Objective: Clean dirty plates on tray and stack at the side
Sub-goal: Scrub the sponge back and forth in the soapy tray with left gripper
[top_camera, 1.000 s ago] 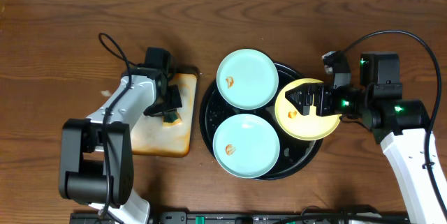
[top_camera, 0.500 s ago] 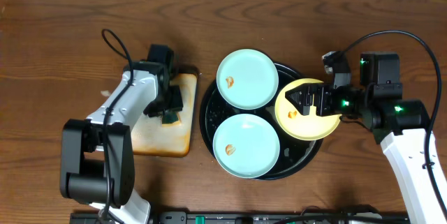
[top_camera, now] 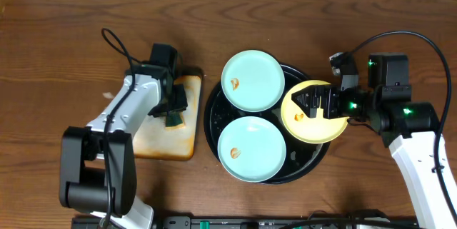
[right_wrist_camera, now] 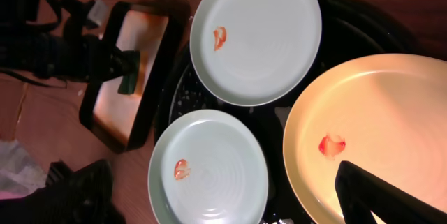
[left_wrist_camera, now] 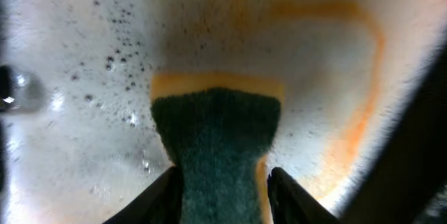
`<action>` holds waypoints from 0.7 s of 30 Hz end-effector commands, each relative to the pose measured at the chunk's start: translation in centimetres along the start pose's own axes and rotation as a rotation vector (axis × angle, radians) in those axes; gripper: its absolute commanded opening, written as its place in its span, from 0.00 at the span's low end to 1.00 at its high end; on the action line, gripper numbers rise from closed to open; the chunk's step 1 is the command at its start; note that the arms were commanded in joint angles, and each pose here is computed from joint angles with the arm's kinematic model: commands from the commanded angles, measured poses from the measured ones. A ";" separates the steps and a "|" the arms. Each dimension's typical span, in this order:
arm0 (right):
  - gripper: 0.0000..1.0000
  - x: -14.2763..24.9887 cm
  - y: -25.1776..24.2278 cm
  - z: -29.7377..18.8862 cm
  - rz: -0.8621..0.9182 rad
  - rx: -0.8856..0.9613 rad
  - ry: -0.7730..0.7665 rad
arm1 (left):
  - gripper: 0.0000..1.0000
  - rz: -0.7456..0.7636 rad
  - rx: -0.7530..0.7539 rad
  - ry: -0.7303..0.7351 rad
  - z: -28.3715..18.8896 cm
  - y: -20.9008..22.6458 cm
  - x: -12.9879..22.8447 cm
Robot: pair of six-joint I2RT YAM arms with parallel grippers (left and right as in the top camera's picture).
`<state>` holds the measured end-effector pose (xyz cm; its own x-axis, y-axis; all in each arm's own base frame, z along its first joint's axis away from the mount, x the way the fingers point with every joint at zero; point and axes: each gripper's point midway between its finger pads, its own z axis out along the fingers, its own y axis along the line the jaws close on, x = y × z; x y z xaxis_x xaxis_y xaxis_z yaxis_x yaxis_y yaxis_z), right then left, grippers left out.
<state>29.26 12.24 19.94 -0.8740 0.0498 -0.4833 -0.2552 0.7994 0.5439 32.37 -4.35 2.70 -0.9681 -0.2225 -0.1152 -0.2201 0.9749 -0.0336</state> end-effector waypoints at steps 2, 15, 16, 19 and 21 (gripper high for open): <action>0.99 -0.4 0.0 -0.3 0.012 -0.002 -0.011 | 0.38 -0.002 -0.029 0.042 2.0 0.6 1.2; 0.99 -0.3 0.0 -0.3 0.013 -0.001 -0.008 | 0.08 -0.002 -0.020 0.019 2.2 0.3 0.6; 0.99 -0.3 0.0 -0.3 0.013 -0.001 -0.008 | 0.08 -0.002 -0.020 0.019 2.1 0.3 0.6; 0.99 -0.3 0.0 -0.3 0.013 -0.001 -0.008 | 0.07 -0.002 -0.013 0.011 1.4 0.2 0.4; 0.99 -0.3 0.0 -0.3 0.013 -0.001 -0.008 | 0.08 -0.002 -0.007 -0.004 0.4 0.0 0.0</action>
<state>29.24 12.24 19.92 -0.8746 0.0498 -0.4823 -0.2546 0.7994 0.5441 32.29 -4.34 1.24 -0.9688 -0.2228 -0.1089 -0.2207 0.9748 -0.0309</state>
